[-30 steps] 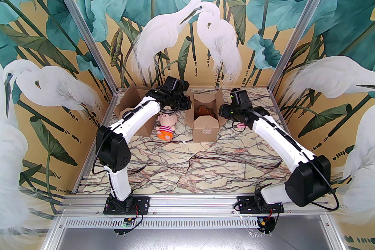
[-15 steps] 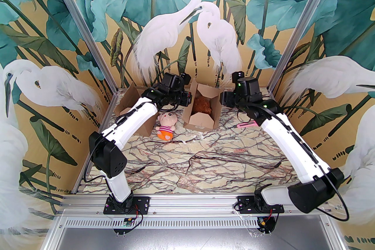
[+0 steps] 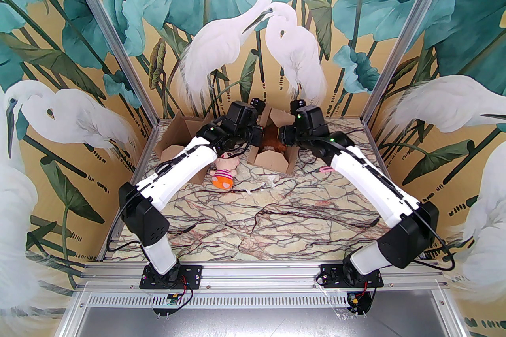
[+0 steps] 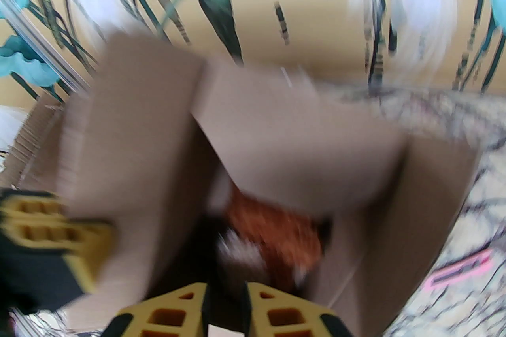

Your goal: Unpack the express box

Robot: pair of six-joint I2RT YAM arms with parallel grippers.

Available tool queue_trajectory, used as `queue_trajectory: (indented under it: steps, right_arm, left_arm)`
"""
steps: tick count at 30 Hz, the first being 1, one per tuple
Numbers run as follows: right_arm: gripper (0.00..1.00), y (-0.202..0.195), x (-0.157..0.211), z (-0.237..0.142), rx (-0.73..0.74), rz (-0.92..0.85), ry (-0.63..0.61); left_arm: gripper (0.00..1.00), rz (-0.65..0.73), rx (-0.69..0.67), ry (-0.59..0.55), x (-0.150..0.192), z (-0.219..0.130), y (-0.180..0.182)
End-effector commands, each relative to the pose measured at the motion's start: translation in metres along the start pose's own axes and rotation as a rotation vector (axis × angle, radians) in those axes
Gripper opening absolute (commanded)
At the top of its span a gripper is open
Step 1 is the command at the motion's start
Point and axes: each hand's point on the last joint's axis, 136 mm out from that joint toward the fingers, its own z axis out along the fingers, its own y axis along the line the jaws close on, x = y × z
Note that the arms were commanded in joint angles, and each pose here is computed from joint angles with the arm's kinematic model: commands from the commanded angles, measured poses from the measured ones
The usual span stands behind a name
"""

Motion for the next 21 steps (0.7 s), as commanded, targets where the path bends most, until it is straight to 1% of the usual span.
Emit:
queue_trajectory:
  steps: [1, 6, 9, 14, 18, 21]
  right_arm:
    - [0.22, 0.0, -0.001, 0.011, 0.018, 0.072, -0.018]
    - [0.24, -0.007, 0.004, 0.037, 0.062, 0.078, -0.005]
    - [0.26, -0.022, 0.012, 0.054, 0.124, 0.119, 0.01]
    - [0.26, -0.036, 0.006, 0.06, 0.168, 0.156, -0.098]
    - [0.27, -0.043, -0.013, 0.052, 0.175, 0.155, -0.246]
    - [0.28, -0.042, -0.024, 0.048, 0.183, 0.136, -0.291]
  left_arm:
    - [0.0, -0.009, -0.001, -0.144, -0.035, -0.024, -0.008]
    - [0.0, -0.012, 0.022, -0.141, -0.029, -0.023, -0.021]
    - [0.0, -0.038, 0.028, -0.139, -0.028, -0.024, -0.023]
    - [0.0, -0.053, 0.032, -0.123, -0.021, -0.025, -0.022]
    - [0.0, -0.059, 0.035, -0.107, -0.014, -0.023, -0.022]
    - [0.0, -0.061, 0.028, -0.091, -0.01, -0.019, -0.021]
